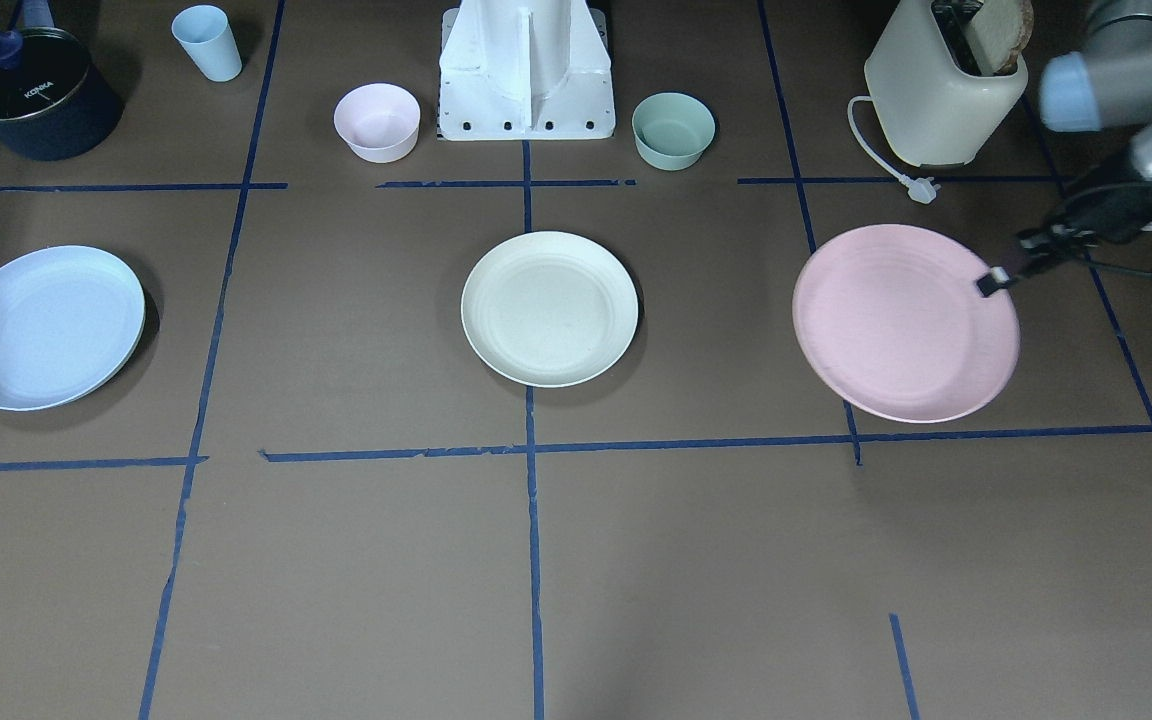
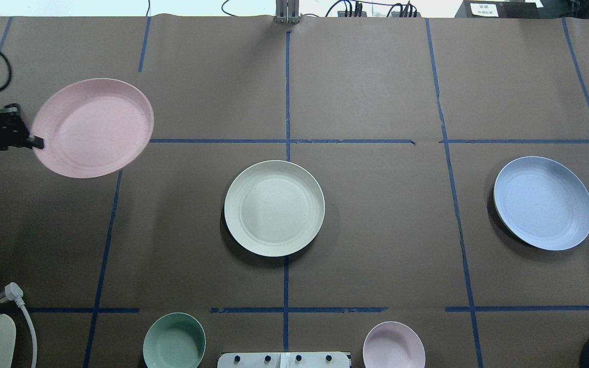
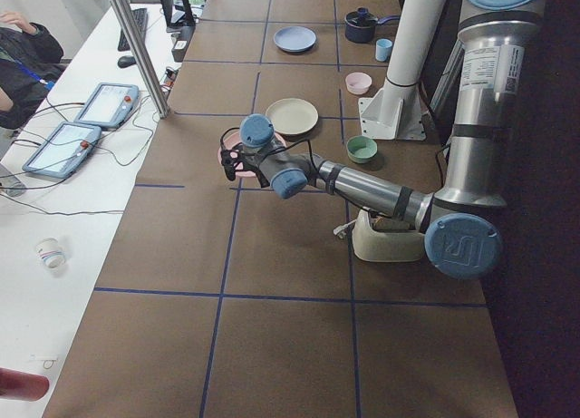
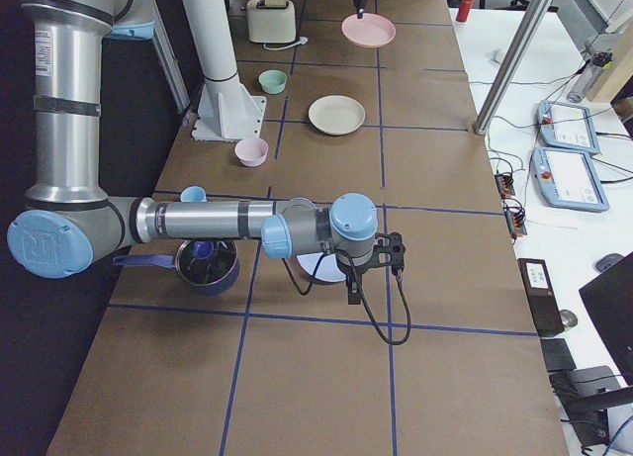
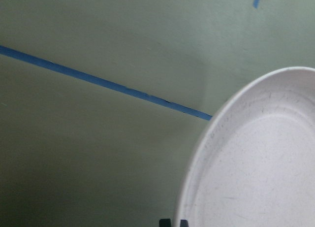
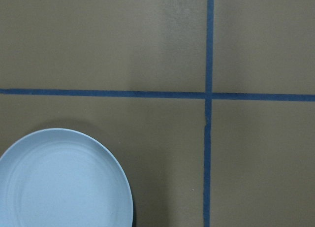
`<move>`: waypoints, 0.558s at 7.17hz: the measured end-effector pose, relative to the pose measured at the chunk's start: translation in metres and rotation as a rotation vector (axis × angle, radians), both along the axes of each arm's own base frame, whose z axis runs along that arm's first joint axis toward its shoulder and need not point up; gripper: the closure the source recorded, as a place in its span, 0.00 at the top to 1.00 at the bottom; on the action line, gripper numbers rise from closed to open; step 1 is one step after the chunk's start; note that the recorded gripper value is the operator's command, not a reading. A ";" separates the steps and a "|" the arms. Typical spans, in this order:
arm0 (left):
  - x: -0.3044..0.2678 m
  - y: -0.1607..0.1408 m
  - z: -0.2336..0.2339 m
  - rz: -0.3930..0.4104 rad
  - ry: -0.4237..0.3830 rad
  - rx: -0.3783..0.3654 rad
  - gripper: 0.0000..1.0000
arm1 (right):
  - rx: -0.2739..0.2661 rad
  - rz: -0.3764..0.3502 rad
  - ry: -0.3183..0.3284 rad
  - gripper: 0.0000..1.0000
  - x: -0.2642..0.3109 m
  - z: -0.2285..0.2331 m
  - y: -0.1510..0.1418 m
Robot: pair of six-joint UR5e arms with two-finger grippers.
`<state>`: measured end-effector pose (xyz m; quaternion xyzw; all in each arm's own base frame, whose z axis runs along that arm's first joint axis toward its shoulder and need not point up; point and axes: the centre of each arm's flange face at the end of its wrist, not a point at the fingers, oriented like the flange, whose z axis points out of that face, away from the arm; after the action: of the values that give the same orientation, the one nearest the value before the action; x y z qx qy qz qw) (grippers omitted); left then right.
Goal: Stack three plates with pink and blue
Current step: 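Lift the pink plate with the left gripper and carry it over the cream plate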
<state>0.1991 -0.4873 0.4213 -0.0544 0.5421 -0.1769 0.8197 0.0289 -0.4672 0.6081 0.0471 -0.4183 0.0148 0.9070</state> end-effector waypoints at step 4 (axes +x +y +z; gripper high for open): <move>0.203 0.063 -0.125 -0.073 0.070 -0.110 0.00 | -0.061 0.032 -0.023 1.00 -0.042 -0.009 -0.003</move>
<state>0.4023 -0.4244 0.2965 -0.0858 0.5615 -0.2341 0.7890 -0.0129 -0.4700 0.5986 0.0259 -0.4272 0.0424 0.9028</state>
